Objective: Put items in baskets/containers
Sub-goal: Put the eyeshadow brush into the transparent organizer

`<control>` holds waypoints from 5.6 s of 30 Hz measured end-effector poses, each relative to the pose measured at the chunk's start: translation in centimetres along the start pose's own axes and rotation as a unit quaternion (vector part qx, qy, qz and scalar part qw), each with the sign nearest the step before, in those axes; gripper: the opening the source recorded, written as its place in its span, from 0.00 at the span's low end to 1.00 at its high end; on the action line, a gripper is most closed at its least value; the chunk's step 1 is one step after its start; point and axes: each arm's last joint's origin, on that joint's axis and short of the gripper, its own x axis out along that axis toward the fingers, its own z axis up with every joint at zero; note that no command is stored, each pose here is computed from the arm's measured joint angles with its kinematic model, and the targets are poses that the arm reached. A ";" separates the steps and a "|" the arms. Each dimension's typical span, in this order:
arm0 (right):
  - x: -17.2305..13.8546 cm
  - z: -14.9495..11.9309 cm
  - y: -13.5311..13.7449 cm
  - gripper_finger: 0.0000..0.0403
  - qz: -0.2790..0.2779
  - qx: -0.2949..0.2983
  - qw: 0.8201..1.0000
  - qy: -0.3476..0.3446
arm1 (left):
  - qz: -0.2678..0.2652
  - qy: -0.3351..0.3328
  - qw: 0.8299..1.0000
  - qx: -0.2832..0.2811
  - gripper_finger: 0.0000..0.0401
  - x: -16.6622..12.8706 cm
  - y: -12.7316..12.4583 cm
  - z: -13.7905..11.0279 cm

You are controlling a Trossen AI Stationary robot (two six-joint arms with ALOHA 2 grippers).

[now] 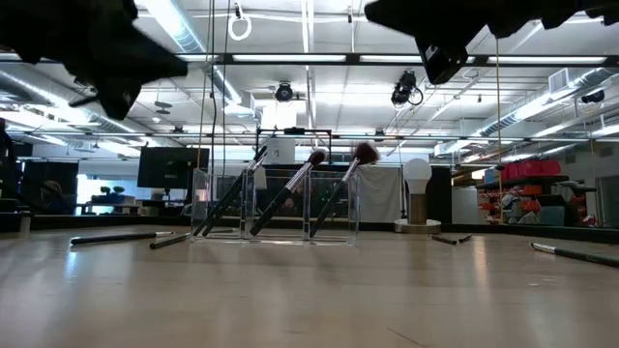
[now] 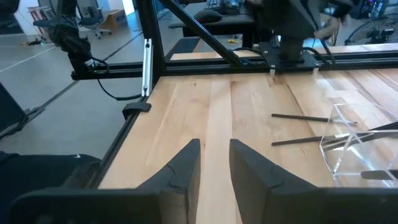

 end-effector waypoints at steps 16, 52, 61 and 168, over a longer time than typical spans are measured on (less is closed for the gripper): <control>5.7 -2.6 -4.4 0.43 -0.063 0.060 0.988 -0.130 | -0.063 -0.028 0.997 0.038 0.03 4.5 -3.5 -2.8; 7.0 -1.3 -1.9 0.15 -0.010 -0.012 0.987 -0.163 | -0.113 -0.012 0.990 0.079 0.06 7.6 -5.9 -2.2; 5.3 0.7 -1.5 0.04 -0.059 -0.025 0.995 -0.082 | -0.105 -0.014 0.991 0.081 0.20 7.6 -5.8 -2.2; 2.2 0.1 -11.6 0.01 -0.314 0.020 0.932 0.177 | -0.061 0.009 0.995 0.076 0.49 8.1 -4.9 -2.8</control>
